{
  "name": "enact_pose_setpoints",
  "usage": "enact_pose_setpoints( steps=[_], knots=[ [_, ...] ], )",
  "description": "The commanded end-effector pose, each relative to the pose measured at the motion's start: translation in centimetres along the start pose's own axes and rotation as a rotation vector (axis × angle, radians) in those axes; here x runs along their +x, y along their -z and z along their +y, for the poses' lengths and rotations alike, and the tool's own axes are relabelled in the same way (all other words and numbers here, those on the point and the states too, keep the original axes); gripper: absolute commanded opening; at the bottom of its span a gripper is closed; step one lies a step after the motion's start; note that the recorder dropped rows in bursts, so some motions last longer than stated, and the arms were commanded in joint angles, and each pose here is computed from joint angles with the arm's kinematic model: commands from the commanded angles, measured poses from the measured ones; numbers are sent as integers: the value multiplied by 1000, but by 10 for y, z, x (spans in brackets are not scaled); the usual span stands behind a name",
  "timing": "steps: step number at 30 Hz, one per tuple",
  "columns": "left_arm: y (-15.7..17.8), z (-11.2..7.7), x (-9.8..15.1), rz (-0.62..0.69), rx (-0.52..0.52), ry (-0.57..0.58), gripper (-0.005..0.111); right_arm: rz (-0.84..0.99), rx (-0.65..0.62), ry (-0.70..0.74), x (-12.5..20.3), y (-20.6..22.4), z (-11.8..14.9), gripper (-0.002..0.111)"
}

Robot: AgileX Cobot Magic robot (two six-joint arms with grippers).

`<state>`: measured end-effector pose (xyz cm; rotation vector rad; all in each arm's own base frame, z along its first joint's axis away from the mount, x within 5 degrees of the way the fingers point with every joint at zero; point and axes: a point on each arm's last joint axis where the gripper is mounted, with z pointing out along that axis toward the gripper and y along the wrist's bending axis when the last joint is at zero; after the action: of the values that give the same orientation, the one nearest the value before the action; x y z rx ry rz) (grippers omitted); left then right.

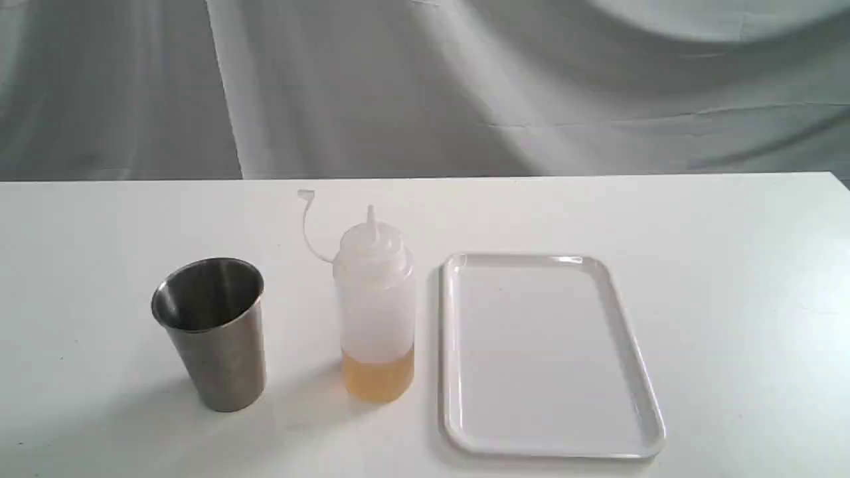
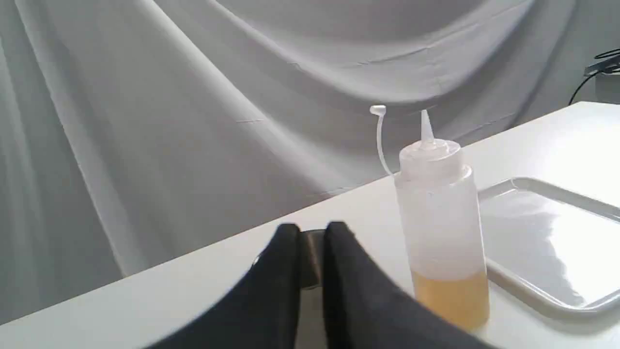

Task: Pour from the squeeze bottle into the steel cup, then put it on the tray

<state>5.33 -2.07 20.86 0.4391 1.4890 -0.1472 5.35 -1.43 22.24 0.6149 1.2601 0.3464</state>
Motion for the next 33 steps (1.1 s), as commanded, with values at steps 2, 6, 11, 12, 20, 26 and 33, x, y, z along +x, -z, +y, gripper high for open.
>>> enact_pose_setpoints(
  steps=[2,6,11,12,20,26,33],
  knots=[
    [0,0,1,5,0,3,8,-31,-18,31,-2,1,1,0],
    [0,0,1,5,0,3,8,108,21,139,-13,3,14,0],
    [0,0,1,5,0,3,8,179,19,362,-48,0,45,0],
    [0,0,1,5,0,3,8,192,15,414,-57,-3,52,0],
    [0,0,1,5,0,3,8,277,-8,582,-104,-50,94,0],
    [0,0,1,5,0,3,8,342,9,609,-113,-90,103,0],
    [0,0,1,5,0,3,8,406,24,607,-108,-121,101,0]
  ],
)
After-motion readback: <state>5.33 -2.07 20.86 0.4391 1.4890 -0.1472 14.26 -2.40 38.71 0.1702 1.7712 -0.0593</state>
